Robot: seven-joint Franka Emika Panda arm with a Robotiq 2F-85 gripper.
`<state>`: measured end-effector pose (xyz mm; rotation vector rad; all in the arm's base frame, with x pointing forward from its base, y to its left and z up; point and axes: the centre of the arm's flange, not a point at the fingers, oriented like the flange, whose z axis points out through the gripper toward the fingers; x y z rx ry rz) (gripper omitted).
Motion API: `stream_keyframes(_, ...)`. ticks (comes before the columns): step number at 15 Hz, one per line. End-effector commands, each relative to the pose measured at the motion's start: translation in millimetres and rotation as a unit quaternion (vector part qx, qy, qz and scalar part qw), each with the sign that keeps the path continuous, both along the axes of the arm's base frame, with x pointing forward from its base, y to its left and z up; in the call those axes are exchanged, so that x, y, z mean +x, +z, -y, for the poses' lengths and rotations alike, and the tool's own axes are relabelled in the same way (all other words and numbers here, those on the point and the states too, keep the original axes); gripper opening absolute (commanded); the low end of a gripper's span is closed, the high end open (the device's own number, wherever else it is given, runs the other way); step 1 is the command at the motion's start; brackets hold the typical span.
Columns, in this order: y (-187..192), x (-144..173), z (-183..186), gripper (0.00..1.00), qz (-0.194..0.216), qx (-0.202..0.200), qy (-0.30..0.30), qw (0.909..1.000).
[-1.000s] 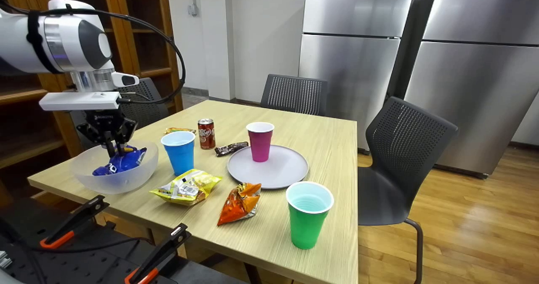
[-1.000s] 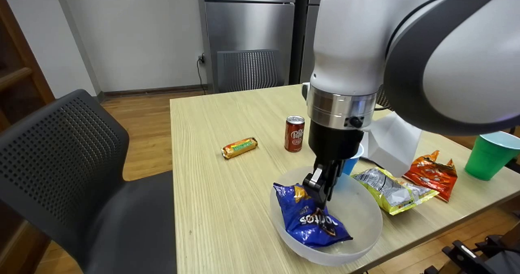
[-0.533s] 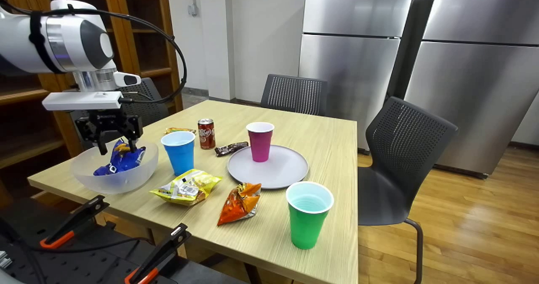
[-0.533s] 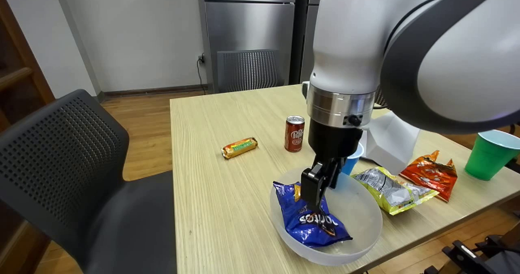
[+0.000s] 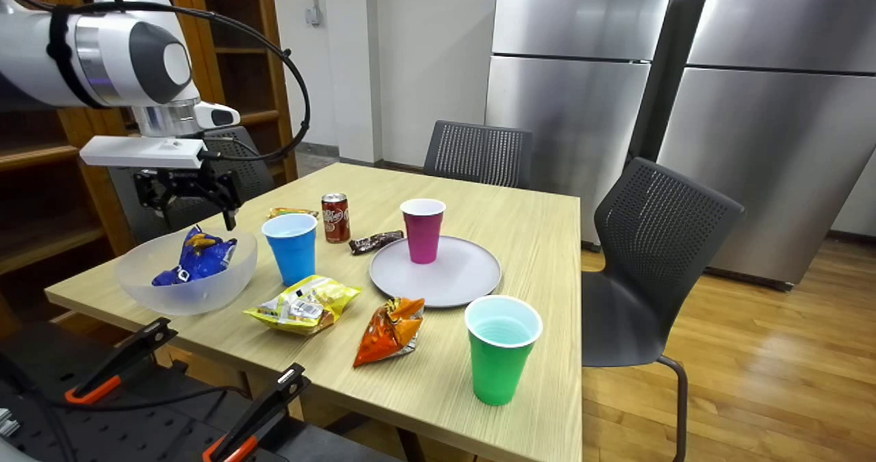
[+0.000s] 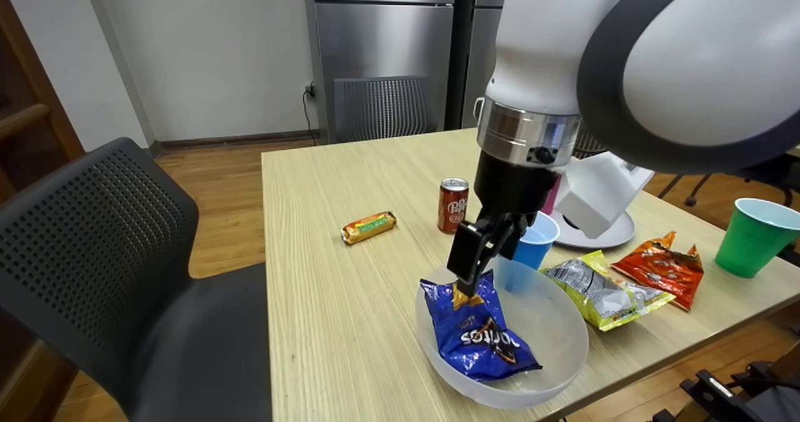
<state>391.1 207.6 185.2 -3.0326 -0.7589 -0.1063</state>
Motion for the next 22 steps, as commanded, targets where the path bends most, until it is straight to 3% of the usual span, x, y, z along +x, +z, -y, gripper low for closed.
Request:
stream_keyframes(1, 21.6, 1.2, 25.6, 1.00, 0.031, 0.023, -0.017, 0.9991)
stream_keyframes(6, 26.3, 12.5, 47.8, 1.00, 0.068, 0.046, -0.052, 0.9953)
stream_keyframes(7, 16.5, 16.1, 33.0, 1.00, 0.051, 0.036, -0.050, 0.9968)
stream_keyframes(12, 14.1, 15.9, 34.6, 1.00, 0.050, 0.036, -0.051, 0.9968)
stream_keyframes(22, 24.6, 22.9, 65.7, 1.00, 0.056, 0.053, -0.124, 0.9893)
